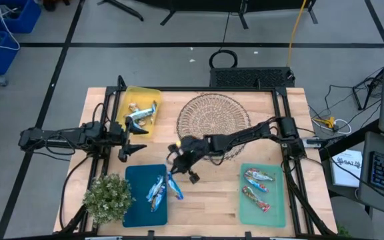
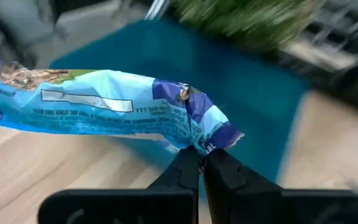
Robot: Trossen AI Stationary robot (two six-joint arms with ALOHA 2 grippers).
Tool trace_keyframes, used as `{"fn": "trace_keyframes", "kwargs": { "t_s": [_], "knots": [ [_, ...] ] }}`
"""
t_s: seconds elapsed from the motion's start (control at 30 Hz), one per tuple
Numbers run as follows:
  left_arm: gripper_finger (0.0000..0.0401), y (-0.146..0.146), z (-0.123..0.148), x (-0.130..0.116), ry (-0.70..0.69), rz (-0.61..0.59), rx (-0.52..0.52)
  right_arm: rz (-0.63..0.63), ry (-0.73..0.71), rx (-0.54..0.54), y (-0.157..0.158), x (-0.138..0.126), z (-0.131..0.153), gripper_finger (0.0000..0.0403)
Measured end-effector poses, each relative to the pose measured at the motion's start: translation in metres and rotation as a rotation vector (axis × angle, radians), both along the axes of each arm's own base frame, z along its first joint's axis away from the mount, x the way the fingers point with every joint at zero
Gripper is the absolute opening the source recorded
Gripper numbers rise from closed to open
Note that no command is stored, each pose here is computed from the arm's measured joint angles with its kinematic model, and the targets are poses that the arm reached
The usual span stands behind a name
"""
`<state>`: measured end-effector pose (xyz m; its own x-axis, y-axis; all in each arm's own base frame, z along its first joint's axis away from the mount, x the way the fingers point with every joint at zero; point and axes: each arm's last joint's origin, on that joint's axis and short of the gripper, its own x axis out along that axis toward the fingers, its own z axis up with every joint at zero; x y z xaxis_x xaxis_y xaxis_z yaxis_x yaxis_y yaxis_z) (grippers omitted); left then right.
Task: Pick and place Granola Bars by type
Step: Put the blue granola bar into the blue bin
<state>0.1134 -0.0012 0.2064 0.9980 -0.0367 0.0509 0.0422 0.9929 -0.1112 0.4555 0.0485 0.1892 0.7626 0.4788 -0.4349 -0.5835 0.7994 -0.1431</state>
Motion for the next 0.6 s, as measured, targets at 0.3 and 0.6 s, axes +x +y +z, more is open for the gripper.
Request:
{"fn": "trace_keyframes", "kwargs": {
  "t_s": [0.3, 0.6],
  "knots": [
    [0.0282, -0.003, 0.001, 0.017, -0.029, -0.099, 0.065, -0.114, -0.378, 0.233, -0.054, -0.045, 0.018, 0.0],
    [0.0282, -0.006, -0.004, 0.043, -0.063, 0.036, 0.349, -0.447, -0.628, 0.309, -0.092, -0.067, 0.025, 0.0]
  ]
}}
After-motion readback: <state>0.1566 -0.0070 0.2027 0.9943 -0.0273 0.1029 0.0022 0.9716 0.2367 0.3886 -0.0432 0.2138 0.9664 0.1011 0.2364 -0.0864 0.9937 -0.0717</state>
